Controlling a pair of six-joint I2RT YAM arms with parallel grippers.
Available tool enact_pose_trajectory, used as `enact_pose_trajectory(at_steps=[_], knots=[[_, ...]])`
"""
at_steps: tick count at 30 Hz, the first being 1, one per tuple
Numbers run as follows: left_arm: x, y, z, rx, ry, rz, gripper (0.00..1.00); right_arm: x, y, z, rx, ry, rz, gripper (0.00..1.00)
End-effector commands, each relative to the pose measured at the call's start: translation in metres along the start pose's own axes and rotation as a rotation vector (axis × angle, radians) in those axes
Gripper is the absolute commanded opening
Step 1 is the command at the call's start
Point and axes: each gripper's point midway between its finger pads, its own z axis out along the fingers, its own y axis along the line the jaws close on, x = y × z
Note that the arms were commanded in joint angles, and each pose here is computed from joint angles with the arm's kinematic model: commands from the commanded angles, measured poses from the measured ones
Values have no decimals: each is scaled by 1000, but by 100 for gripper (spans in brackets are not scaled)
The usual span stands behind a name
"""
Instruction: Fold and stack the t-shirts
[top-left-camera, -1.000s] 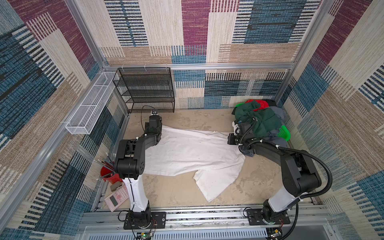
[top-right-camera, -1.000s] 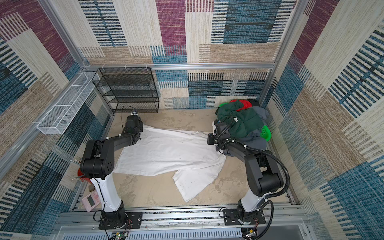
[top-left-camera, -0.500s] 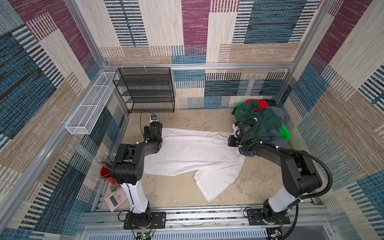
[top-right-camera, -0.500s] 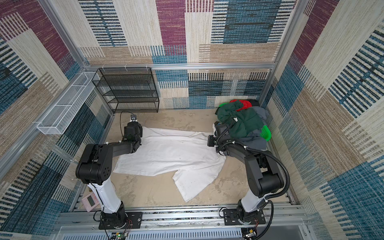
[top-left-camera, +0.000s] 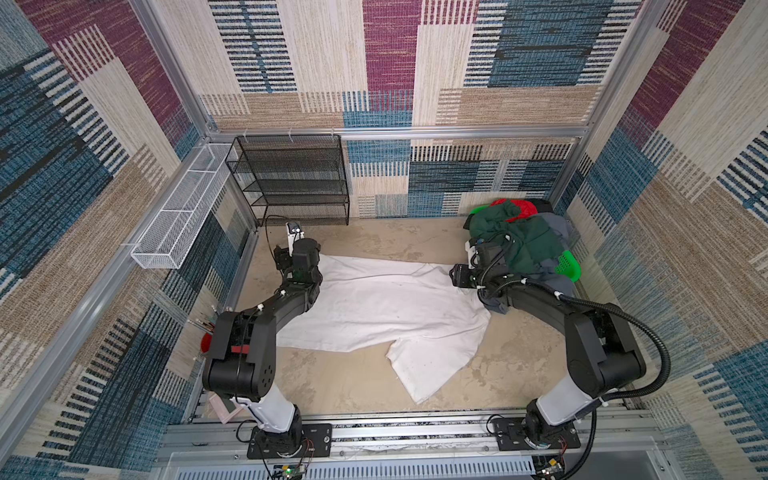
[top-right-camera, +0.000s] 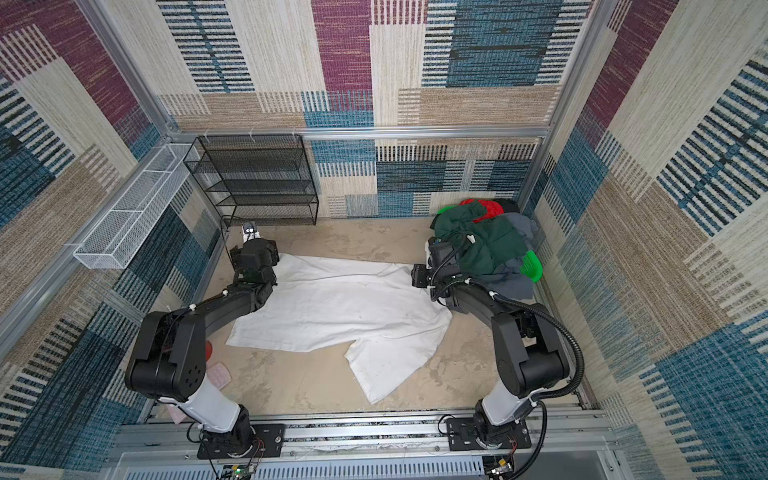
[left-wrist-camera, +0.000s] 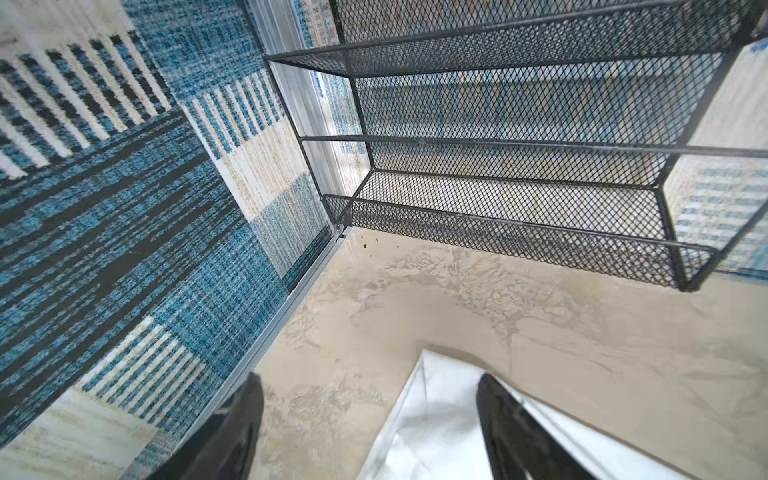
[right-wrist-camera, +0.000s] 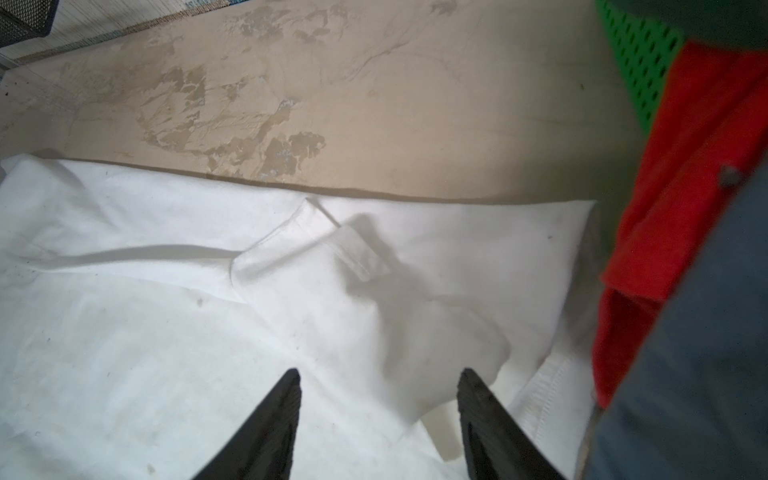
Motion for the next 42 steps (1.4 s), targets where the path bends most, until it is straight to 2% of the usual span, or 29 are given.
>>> enact_pose_trajectory(at_steps=[1, 5, 10, 13, 18, 25, 26, 28, 31, 39, 42], knots=[[16, -5, -19, 86, 68, -90, 84, -3, 2, 3, 92, 24, -74, 63], [33, -22, -46, 244, 135, -194, 92, -9, 17, 23, 80, 69, -105, 65], [52, -37, -69, 363, 231, -243, 92, -12, 13, 55, 135, 119, -112, 66], [54, -41, -78, 410, 263, -237, 92, -14, 18, 72, 117, 149, -114, 66], [54, -39, -88, 438, 271, -233, 92, -14, 40, 89, 51, 169, -123, 68], [62, -35, -94, 436, 293, -228, 92, 6, 41, 111, 59, 239, -136, 68], [63, -35, -93, 433, 298, -228, 92, -3, 43, 112, 63, 222, -135, 68], [67, -34, -93, 428, 309, -228, 92, -1, 39, 115, 87, 227, -136, 66], [72, -35, -92, 419, 326, -232, 91, -1, 41, 118, 81, 222, -132, 52], [79, -36, -91, 418, 353, -229, 91, -8, 51, 114, 67, 191, -133, 31], [79, -35, -91, 409, 357, -219, 91, -10, 51, 112, 71, 190, -131, 18]])
